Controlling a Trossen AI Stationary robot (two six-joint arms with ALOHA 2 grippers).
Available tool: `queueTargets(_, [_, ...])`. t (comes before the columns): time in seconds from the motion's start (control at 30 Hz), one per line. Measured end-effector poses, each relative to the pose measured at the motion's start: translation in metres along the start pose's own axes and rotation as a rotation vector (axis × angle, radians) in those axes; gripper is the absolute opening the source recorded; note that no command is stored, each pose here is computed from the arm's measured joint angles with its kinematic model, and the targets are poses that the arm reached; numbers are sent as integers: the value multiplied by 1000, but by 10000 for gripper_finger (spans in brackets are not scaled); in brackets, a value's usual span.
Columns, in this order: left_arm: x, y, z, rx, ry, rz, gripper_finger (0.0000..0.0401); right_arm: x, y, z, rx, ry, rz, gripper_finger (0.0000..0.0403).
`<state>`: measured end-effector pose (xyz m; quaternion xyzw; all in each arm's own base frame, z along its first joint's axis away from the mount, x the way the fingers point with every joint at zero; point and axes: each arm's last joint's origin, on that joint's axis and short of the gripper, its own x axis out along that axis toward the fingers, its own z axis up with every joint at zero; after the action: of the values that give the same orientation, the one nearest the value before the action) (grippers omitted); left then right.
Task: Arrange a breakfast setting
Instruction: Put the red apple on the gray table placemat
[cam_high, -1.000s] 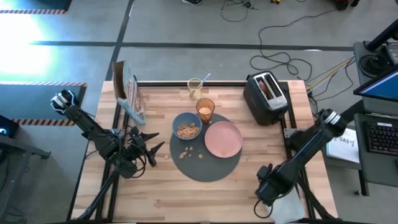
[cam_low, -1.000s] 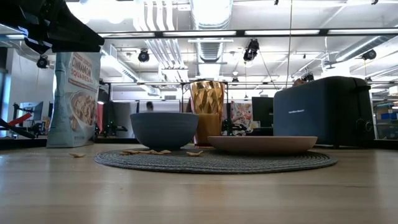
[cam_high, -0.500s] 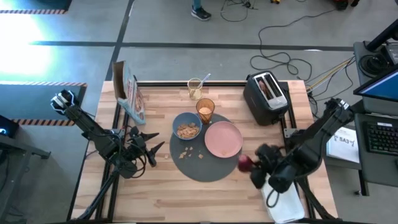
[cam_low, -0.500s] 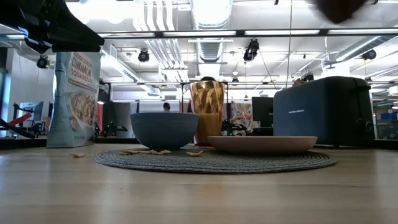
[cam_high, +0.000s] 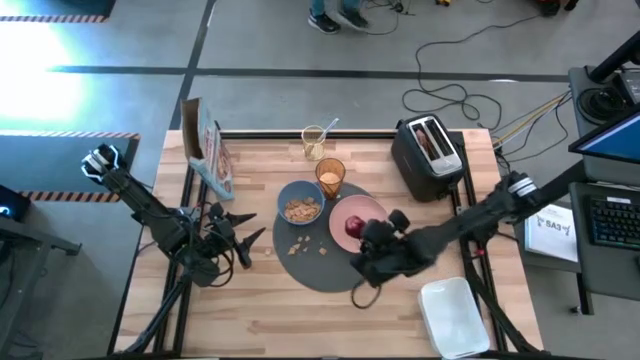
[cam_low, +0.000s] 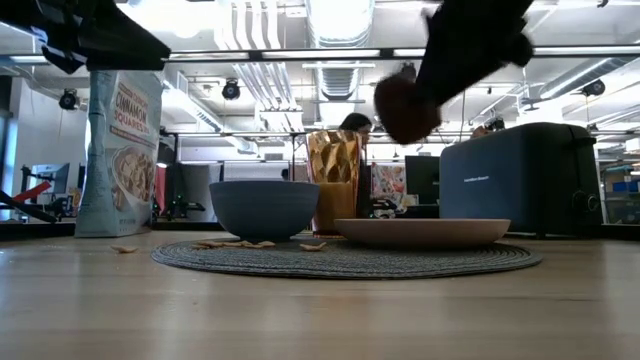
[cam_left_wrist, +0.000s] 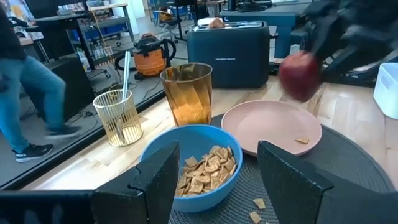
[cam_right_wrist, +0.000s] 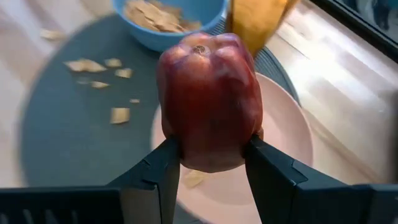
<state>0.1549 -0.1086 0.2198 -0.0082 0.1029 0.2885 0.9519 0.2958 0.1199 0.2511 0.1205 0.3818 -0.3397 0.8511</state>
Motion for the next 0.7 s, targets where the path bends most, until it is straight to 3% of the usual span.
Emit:
queueTargets(0.1, [-1,-2,5,3,-4,-3,200,12,2,3,-37,4,-19,146])
queueTargets(0.37, [-2,-4,14,15,-10,-8,200,31,35,9,-78,-93,142,146])
queueTargets(0.7, [-2,-4,14,15,-10,-8,200,64,54,2,-131,-165,107,146])
